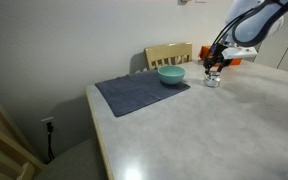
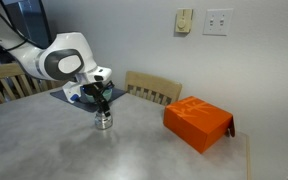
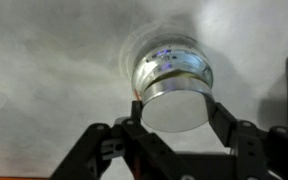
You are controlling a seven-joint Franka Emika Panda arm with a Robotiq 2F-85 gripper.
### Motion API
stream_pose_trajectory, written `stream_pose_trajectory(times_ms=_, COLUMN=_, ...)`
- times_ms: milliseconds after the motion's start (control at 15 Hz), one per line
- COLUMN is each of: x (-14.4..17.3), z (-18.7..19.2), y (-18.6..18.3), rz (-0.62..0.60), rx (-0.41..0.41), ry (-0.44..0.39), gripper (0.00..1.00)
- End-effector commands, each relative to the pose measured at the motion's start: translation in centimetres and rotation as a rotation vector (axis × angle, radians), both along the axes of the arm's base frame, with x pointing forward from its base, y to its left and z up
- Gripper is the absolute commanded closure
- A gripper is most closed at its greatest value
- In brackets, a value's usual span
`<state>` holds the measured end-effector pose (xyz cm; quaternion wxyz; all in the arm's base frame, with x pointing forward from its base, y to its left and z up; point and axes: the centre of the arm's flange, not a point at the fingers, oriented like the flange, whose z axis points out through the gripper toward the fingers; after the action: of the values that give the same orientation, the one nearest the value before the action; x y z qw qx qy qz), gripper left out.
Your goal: Put the lid on the silver object, remove it, then put it back again.
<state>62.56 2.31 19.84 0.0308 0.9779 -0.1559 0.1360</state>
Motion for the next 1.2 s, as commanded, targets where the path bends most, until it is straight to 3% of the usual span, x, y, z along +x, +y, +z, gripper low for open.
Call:
stream_pose_trajectory(times_ms=0, x=-1.9, z=-0.8, y=0.3, rz=0.015, rx=-0.02, ry=-0.032, gripper=0.56)
stream_pose_trajectory(times_ms=867, x=-4.2, z=-1.4, y=1.3, rz=0.084, rx=-0.126, ry=-0.285, gripper=0.56)
stream_pose_trajectory(times_ms=1133, x=-5.0, z=-2.1, y=1.4, rz=0.068, rx=-0.127, ry=-0.314, gripper=0.56)
